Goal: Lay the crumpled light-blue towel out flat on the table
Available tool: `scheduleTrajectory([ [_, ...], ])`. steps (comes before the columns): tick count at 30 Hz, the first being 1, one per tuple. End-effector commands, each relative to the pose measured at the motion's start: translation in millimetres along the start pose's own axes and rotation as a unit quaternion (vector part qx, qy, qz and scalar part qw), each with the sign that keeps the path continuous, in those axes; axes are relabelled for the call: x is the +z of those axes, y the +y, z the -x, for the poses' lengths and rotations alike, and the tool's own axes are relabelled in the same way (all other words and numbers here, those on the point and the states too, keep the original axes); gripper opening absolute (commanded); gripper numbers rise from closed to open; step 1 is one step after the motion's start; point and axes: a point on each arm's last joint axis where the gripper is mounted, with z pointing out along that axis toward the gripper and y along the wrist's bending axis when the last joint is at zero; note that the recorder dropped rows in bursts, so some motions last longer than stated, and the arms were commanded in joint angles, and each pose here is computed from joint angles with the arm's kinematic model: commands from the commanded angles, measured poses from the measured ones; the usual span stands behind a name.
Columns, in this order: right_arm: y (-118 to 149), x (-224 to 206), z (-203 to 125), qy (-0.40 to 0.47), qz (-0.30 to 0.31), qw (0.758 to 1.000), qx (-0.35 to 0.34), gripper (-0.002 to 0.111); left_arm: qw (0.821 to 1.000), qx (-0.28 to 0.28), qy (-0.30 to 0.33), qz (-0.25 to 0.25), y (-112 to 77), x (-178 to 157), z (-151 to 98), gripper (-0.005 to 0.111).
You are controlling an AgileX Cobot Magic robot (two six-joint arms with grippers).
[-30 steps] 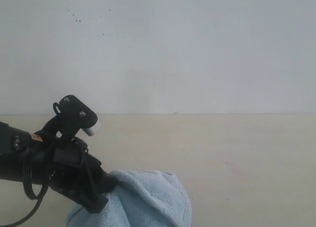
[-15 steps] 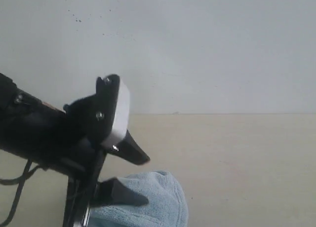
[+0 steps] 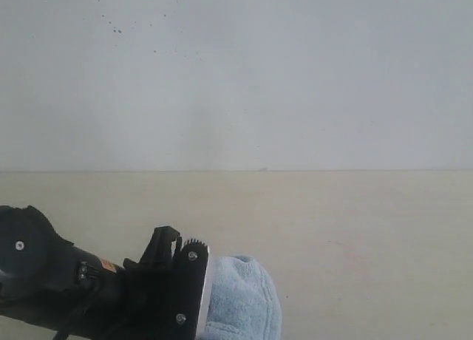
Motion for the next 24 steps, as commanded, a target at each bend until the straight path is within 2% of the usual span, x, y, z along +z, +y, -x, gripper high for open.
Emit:
scheduleTrajectory([
  [1,0,0,1,-0.006,-0.001,1.0,0.001,0.001,0.999,-0.034,0.015,0.037,5.2,7,-5,0.052],
  [8,0,0,1,-0.006,-0.001,1.0,0.001,0.001,0.998,-0.043,0.008,0.056,9.1,-1,-2,0.036],
  [13,0,0,1,-0.006,-0.001,1.0,0.001,0.001,0.995,-0.077,-0.003,0.071,12.2,-10,2,0.036],
  [20,0,0,2,-0.01,-0.001,1.0,0.001,0.001,0.994,-0.083,-0.003,0.07,12.0,-10,2,0.035],
  [24,0,0,1,-0.008,-0.001,1.0,0.001,0.001,0.996,-0.08,-0.01,0.022,3.5,-9,4,0.038],
])
